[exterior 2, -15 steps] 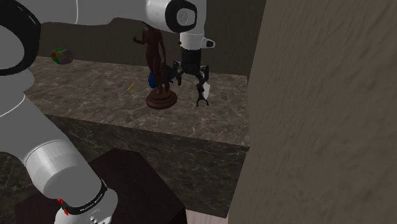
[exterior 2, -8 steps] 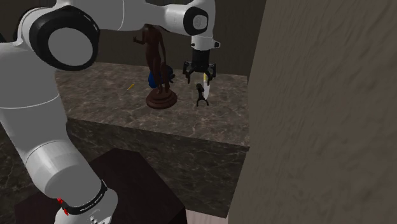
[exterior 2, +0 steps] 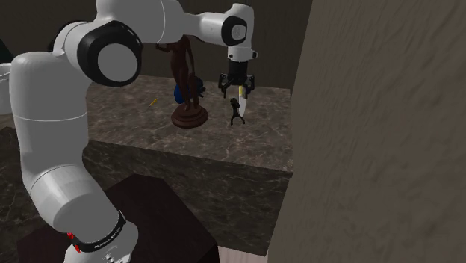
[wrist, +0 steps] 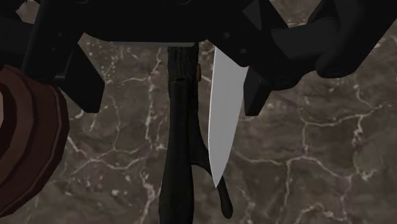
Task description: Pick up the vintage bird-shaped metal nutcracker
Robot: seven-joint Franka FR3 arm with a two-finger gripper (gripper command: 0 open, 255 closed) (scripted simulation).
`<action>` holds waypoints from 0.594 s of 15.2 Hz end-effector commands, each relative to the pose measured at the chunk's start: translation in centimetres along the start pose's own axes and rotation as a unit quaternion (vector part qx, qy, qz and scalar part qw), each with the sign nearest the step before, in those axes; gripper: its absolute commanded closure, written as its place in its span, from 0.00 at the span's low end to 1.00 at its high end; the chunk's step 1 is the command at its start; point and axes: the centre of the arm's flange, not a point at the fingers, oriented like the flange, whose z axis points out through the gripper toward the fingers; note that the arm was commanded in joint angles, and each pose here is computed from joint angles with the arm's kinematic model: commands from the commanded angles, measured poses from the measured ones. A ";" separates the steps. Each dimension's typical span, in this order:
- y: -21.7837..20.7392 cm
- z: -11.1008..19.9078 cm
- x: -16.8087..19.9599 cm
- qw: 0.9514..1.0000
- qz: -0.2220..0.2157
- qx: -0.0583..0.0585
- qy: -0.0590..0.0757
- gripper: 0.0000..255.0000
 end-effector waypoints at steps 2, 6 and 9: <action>0.2 2.6 0.5 1.000 -0.003 0.001 -0.010 0.00; -0.2 3.6 0.9 1.000 -0.003 0.001 -0.009 1.00; -1.4 3.1 1.0 1.000 -0.004 -0.001 -0.007 1.00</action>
